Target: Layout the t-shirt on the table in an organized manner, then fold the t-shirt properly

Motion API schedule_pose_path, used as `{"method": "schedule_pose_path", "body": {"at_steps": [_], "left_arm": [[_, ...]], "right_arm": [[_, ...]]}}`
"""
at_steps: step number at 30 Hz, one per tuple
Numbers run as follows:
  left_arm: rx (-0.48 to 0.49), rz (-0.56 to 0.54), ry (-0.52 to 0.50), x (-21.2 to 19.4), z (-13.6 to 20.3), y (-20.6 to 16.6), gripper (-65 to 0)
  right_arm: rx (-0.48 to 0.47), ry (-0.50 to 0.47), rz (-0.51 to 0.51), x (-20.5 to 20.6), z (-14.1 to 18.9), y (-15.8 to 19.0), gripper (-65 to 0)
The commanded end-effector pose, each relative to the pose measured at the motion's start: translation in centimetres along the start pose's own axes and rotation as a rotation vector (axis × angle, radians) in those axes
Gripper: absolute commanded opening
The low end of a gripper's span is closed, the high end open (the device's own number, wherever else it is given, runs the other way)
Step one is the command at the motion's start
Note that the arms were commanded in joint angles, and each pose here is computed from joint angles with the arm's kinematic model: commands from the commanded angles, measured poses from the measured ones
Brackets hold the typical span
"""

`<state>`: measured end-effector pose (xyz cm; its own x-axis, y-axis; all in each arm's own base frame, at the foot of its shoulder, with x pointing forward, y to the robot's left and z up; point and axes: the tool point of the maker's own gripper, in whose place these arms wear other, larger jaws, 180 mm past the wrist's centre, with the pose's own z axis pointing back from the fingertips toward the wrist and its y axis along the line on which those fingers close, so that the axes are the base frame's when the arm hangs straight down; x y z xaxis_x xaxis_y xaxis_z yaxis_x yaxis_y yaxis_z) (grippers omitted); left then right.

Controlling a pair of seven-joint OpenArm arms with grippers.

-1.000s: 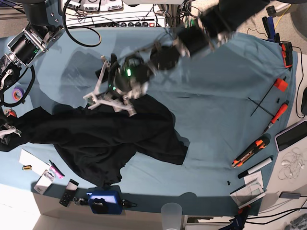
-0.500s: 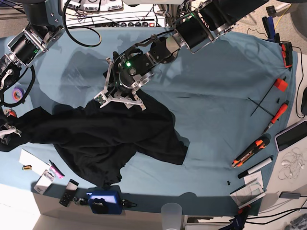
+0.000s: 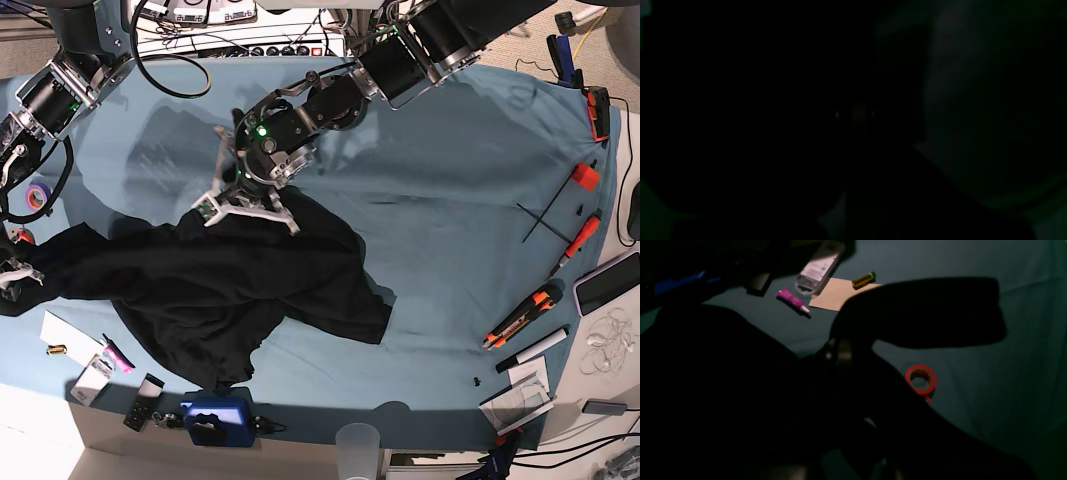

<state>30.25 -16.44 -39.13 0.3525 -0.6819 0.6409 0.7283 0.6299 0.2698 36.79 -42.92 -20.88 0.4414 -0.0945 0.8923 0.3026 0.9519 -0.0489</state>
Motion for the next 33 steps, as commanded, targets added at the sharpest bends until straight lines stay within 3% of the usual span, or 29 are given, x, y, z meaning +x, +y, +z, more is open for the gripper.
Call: {"method": "schedule_pose_path", "body": {"at_steps": [1,7,13,18,22,26,30,33], "left_arm": [[0.054,0.004,0.032,-0.2,0.1,1.4,-65.0],[0.295,-0.012,0.023,1.9,2.3,6.7,-65.0],[0.481,0.008,-0.067,5.5,6.3,12.2,-65.0],[0.541,0.110,-0.078,5.4,8.6,17.6,-65.0],[0.615,0.279,-0.066,3.0,10.4,23.3,-65.0],[0.561,0.437,-0.075,0.2,11.2,26.4,-65.0],[0.596,0.428,-0.063,-2.3,12.7,29.1,-65.0],[0.662,0.409,-0.066,-3.6,14.3,31.2,-65.0]], "right_arm": [[-0.011,-0.075,0.012,2.6,0.6,-0.6,-65.0],[0.004,-0.098,0.005,3.0,0.7,-0.4,-65.0],[0.168,-0.161,0.024,4.1,1.1,2.6,-65.0],[0.207,-0.207,0.003,5.0,1.3,3.2,-65.0],[0.209,-0.238,-0.003,6.0,1.5,3.3,-65.0],[0.253,-0.278,-0.031,6.8,1.9,4.0,-65.0],[0.362,-0.318,-0.009,7.4,2.7,5.9,-65.0],[0.394,-0.241,0.011,6.0,2.5,6.5,-65.0]]}}
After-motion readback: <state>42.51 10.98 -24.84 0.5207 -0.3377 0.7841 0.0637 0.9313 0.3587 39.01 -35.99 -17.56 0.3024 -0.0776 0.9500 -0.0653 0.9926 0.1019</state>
